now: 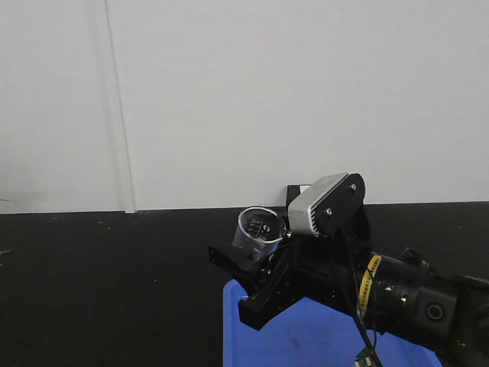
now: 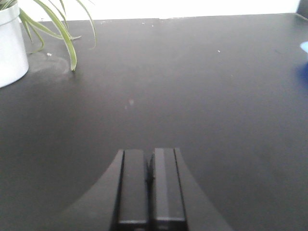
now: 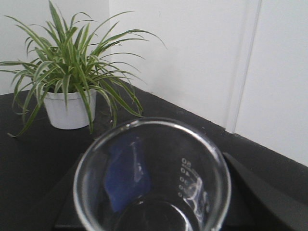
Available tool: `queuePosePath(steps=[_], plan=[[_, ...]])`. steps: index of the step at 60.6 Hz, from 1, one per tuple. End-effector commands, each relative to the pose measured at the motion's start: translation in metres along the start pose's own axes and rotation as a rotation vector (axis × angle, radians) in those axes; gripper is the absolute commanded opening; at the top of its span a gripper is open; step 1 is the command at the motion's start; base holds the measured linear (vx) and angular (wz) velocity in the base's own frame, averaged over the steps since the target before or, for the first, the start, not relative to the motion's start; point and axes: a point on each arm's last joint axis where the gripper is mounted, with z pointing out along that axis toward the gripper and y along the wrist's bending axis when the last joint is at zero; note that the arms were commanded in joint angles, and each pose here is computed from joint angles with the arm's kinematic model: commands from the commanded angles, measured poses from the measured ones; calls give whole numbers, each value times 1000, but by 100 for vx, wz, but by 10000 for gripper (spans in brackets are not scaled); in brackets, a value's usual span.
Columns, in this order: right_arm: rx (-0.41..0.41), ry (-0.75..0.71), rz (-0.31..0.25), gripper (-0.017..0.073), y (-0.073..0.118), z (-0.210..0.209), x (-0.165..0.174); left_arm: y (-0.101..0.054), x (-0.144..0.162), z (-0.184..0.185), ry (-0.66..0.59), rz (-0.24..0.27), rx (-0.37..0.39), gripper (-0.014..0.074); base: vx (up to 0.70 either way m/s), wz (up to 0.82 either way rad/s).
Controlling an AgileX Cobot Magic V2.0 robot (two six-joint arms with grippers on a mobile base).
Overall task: Move beaker to silver tray on left bench
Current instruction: 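Lift the beaker up out of the blue tray with the right gripper, then hold the beaker in the right gripper while driving to the silver tray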
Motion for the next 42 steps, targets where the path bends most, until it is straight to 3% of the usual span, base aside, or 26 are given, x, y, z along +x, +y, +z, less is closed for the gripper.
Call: queuePosePath(steps=[1,42], plan=[[-25,-106,-4,44,4,-7,-26,0,-2,1,-68,-8,0,1,-22,-4],[-26,-106,-4,44,4,-7,-26,0,-2,1,-68,-8,0,1,-26,2]])
